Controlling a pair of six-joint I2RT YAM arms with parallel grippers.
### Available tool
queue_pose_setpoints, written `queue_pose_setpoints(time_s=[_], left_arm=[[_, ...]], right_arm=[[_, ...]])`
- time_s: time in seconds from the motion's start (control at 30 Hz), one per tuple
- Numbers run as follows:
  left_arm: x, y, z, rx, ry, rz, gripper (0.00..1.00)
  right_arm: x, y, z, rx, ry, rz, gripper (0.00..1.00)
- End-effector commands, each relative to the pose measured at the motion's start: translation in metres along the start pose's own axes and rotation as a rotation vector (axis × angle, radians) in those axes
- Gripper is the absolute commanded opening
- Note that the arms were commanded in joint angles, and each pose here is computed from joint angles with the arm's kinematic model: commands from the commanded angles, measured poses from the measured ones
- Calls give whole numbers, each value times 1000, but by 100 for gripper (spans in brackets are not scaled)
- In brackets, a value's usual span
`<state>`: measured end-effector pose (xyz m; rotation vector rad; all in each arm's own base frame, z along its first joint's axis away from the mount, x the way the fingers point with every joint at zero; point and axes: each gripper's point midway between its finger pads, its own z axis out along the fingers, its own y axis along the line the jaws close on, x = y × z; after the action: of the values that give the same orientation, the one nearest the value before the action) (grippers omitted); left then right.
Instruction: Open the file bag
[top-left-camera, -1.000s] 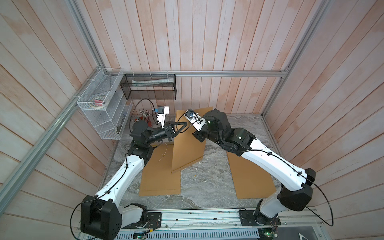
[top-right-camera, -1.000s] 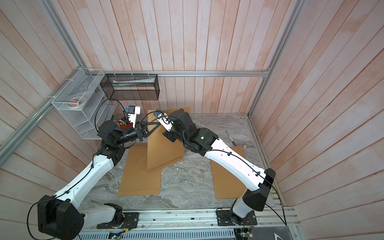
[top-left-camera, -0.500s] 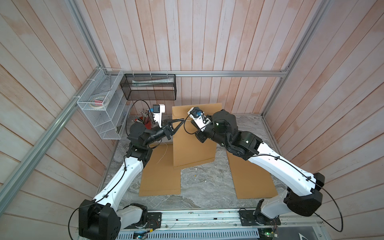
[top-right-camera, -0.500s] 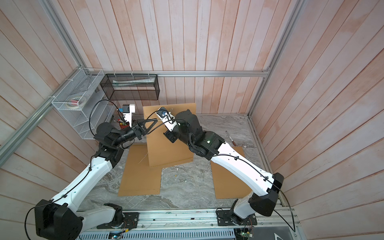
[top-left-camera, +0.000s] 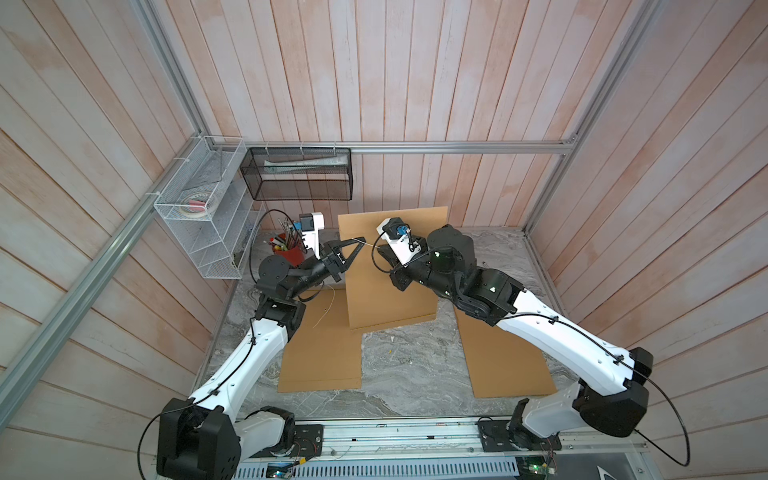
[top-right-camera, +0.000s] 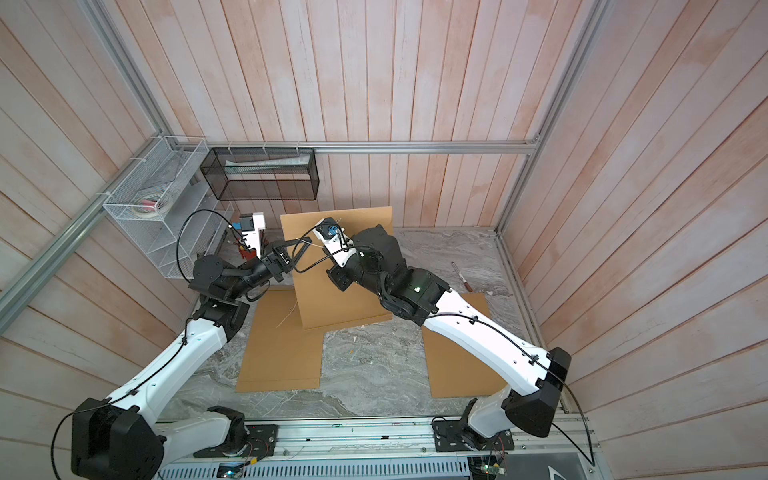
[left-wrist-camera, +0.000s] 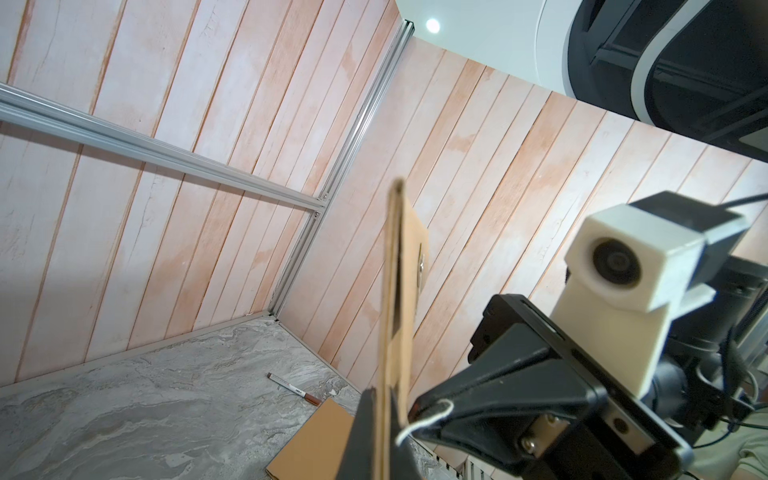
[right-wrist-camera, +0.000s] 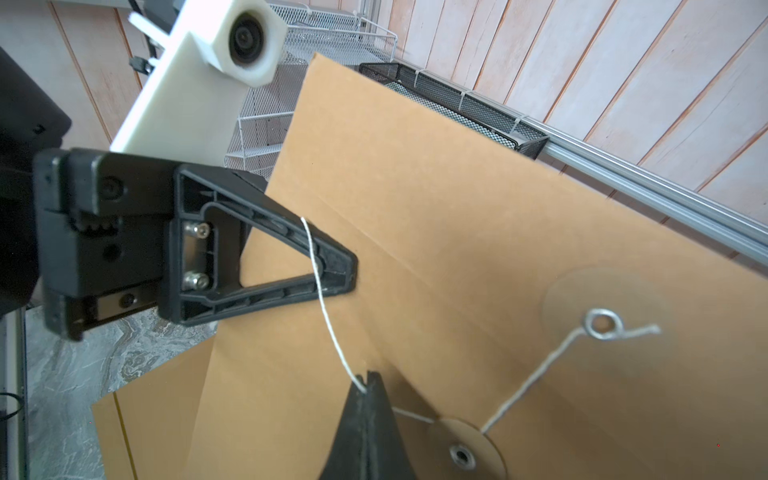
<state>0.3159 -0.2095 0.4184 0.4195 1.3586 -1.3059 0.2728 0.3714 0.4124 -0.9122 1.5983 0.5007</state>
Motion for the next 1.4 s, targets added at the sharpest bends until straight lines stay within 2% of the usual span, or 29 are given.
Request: queue_pose_setpoints(time_s=[0.0,0.73,1.37], left_arm=[[-15,-9,-3,9,-65,31,0],[-26,-16,-16,43,-142,2,0],[-28,-14,-24,54,-164,-23,0]], right_arm=[[-5,14,-7,-69,-35,38,0],[18,9,-13,-38,-16,78,0],[33,0,-14,-30,4,118,0]])
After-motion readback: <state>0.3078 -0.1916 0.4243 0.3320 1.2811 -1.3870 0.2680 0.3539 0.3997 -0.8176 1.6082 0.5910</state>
